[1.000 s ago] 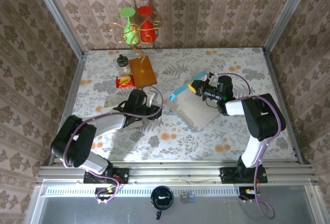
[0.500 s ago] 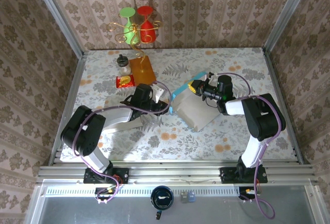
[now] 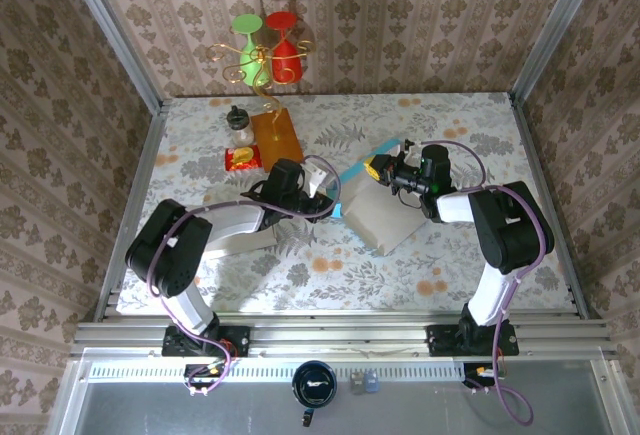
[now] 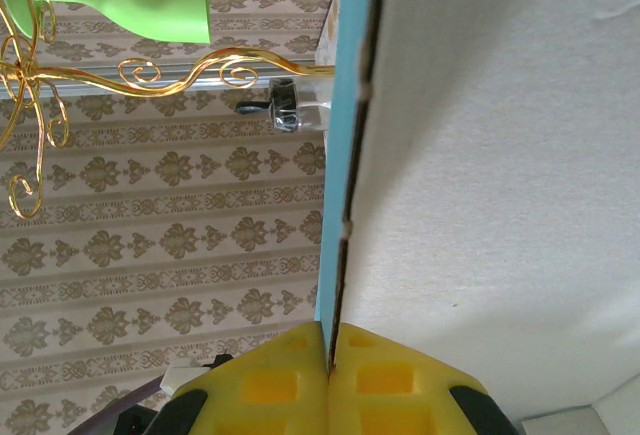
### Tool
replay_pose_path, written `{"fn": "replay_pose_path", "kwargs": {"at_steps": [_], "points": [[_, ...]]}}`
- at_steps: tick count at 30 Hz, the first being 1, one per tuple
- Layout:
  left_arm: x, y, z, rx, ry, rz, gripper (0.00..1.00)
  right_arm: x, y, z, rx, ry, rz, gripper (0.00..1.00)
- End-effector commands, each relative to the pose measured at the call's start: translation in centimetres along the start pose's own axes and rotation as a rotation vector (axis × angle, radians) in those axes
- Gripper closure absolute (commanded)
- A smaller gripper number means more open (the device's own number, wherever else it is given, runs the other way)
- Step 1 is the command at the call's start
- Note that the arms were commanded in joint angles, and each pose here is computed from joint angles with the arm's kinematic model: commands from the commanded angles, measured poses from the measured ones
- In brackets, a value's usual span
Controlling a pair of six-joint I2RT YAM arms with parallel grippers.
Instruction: Fold the paper box
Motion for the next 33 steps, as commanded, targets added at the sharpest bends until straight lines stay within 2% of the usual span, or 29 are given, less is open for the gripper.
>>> {"fn": "replay_pose_path", "kwargs": {"at_steps": [1, 10, 23, 33], "points": [[0.3, -0.3, 1.3, 0.036, -0.025, -0.016, 0.76, 0.2, -2.2, -0.1, 0.056, 0.012, -0.086, 1.0], [0.9, -1.1, 1.7, 0.048, -0.014, 0.014, 0.81, 0.4, -1.6, -0.3, 0.052, -0.001, -0.073, 1.0], [1.0, -0.9, 2.3, -0.004, -0.017, 0.146, 0.78, 0.4, -0.3, -1.0, 0.053, -0.056, -0.004, 1.0], [0.7, -0.3, 2.3, -0.027, -0.001, 0.23, 0.79, 0.8, 0.8, -1.9, 0.072, -0.11, 0.045, 1.0]]}}
Point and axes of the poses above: each hand's point on the last joint's axis, 136 mm out from that joint toward the fingers, its own x axis out along the fingers, its own y axis along the line the jaws close on, z = x × y, the point moved 8 cm from there along -x, back along the fingers, and after that the axes turned 14 degrees about x, right-handed, at the moved point
